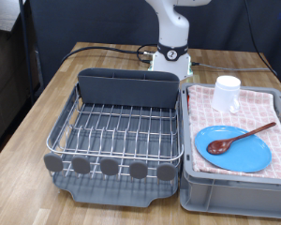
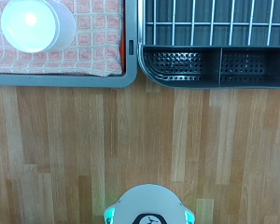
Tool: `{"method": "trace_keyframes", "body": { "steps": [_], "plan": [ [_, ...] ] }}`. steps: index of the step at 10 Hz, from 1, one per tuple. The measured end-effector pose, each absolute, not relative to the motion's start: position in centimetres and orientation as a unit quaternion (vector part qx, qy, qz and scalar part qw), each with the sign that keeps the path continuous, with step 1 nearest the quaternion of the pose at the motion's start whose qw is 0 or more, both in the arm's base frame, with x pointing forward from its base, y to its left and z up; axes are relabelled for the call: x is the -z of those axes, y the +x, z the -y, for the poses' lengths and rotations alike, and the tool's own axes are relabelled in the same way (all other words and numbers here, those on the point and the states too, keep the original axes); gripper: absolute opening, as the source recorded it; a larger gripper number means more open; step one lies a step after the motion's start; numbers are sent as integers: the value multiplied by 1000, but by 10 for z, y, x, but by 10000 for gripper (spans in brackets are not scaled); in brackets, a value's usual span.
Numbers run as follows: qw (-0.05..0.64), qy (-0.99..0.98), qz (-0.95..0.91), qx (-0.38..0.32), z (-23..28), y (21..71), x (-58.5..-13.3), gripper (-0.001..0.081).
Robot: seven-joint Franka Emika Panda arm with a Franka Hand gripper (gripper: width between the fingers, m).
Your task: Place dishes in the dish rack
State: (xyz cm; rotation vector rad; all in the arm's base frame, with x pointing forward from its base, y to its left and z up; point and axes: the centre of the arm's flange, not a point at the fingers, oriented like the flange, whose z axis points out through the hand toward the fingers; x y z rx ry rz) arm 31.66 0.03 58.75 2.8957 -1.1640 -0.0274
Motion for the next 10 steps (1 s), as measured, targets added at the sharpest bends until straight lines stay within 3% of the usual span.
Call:
{"method": "trace_keyframes", "body": {
  "steps": [4, 10],
  "plan": [
    [28, 914, 404, -3, -29, 329, -581, 803],
    [20, 890, 455, -10, -95, 389, -563, 803]
  ]
}}
